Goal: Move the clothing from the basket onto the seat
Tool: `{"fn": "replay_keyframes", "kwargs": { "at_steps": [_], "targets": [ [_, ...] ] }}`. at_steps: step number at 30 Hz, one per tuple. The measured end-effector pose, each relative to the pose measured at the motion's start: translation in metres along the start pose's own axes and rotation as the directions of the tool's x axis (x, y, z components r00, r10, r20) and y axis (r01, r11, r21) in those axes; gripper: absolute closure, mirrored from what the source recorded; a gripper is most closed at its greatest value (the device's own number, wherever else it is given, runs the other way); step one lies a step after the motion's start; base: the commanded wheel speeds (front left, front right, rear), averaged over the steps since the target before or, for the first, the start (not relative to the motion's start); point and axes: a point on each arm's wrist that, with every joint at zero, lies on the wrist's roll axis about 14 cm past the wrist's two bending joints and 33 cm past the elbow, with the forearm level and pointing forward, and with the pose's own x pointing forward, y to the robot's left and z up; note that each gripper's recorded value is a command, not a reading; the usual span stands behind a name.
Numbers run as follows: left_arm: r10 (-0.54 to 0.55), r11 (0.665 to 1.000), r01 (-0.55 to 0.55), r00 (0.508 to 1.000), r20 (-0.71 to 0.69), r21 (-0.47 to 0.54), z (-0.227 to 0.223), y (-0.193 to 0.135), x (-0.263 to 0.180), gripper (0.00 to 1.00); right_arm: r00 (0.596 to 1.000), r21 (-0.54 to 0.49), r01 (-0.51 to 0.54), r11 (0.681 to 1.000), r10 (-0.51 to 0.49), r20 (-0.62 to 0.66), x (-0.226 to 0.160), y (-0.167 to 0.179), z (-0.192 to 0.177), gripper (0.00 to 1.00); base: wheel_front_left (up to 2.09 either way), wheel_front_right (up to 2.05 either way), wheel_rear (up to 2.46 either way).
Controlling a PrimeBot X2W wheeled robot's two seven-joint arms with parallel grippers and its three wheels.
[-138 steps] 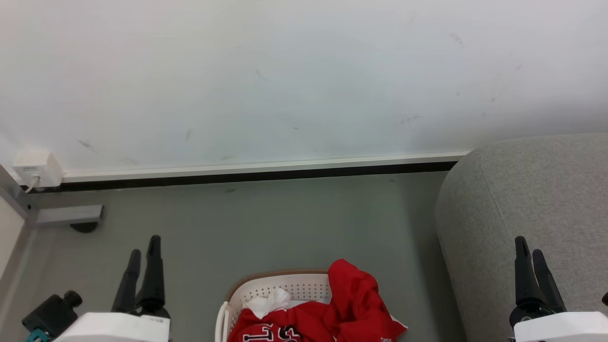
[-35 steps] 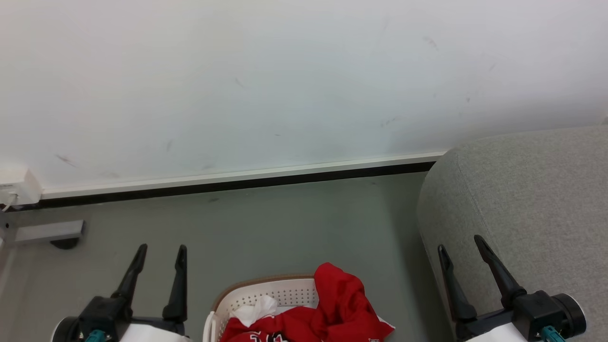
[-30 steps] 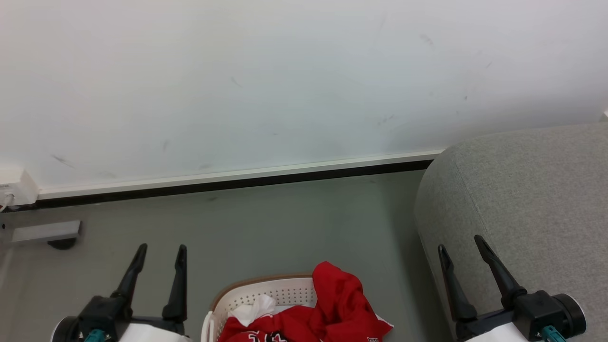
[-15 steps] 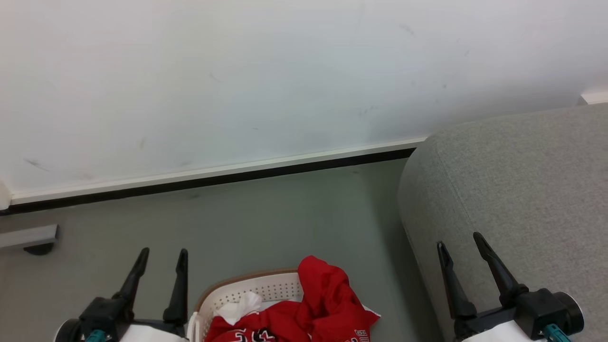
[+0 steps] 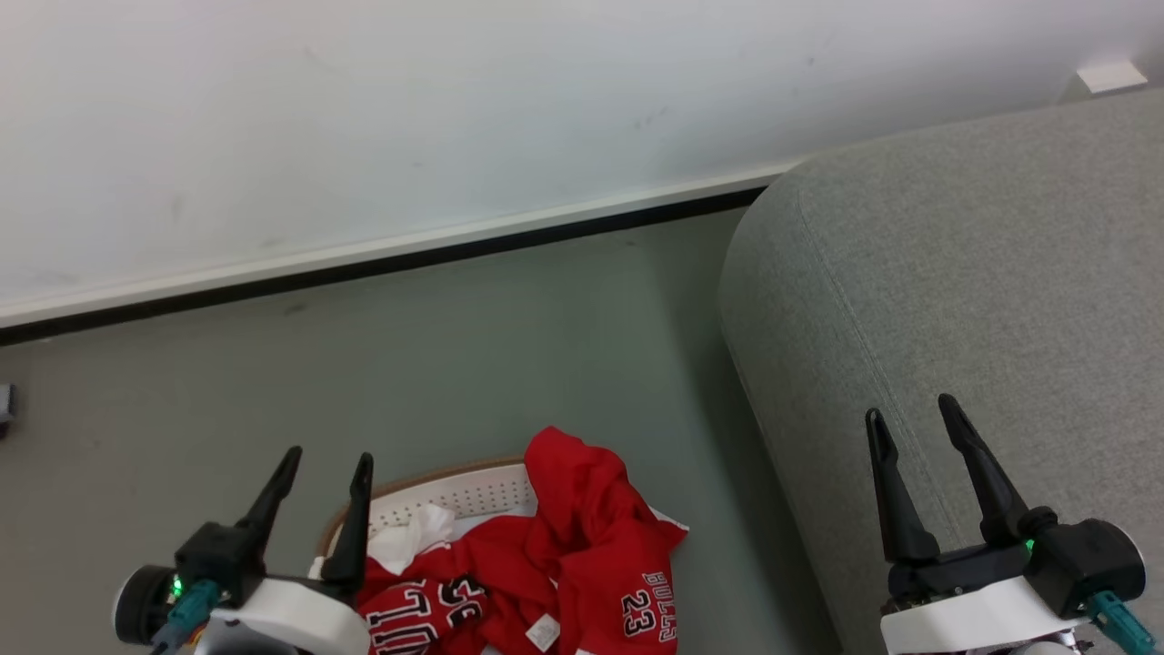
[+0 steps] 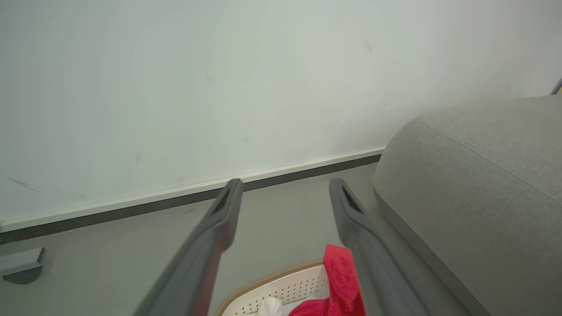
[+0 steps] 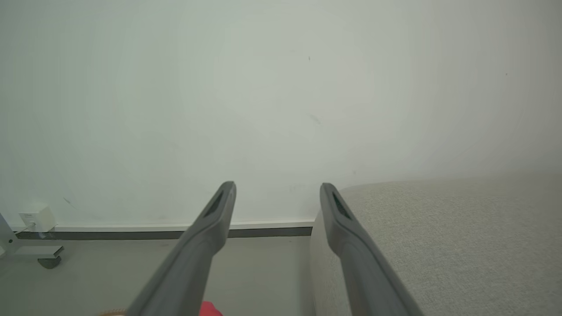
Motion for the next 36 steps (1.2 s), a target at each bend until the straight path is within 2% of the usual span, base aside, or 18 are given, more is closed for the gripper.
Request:
{"fn": "replay_keyframes", "kwargs": {
  "at_steps": [9,16,21,28,36],
  "targets": [
    [-0.104,0.993,0.111,0.976,-0.189,0.028,-0.069,-0.01,0.033,0.0,0.997,0.034,0.08,0.996,-0.08,0.0,0.016,-0.028,-0.005,0.0,0.0,0.0,0.0],
    [-0.203,0.966,0.249,0.892,-0.404,0.064,-0.144,-0.021,0.037,0.0,0.995,0.024,0.102,0.995,-0.102,-0.007,0.03,-0.038,-0.012,0.0,0.0,0.0,0.0],
    [-0.253,0.939,0.338,0.797,-0.548,0.058,-0.194,-0.029,0.033,0.0,0.994,0.016,0.114,0.993,-0.114,0.0,0.041,-0.046,-0.015,0.0,0.0,0.0,0.0],
    [-0.336,0.859,0.511,0.615,-0.713,0.036,-0.256,-0.05,0.015,0.0,0.991,0.011,0.136,0.991,-0.136,0.005,0.057,-0.058,-0.021,0.0,0.0,0.0,0.0],
    [-0.348,0.781,0.625,0.455,-0.82,0.015,-0.305,-0.053,0.007,0.0,0.986,-0.005,0.167,0.986,-0.167,-0.015,0.062,-0.072,-0.032,0.0,0.0,0.0,0.0]
  ]
}}
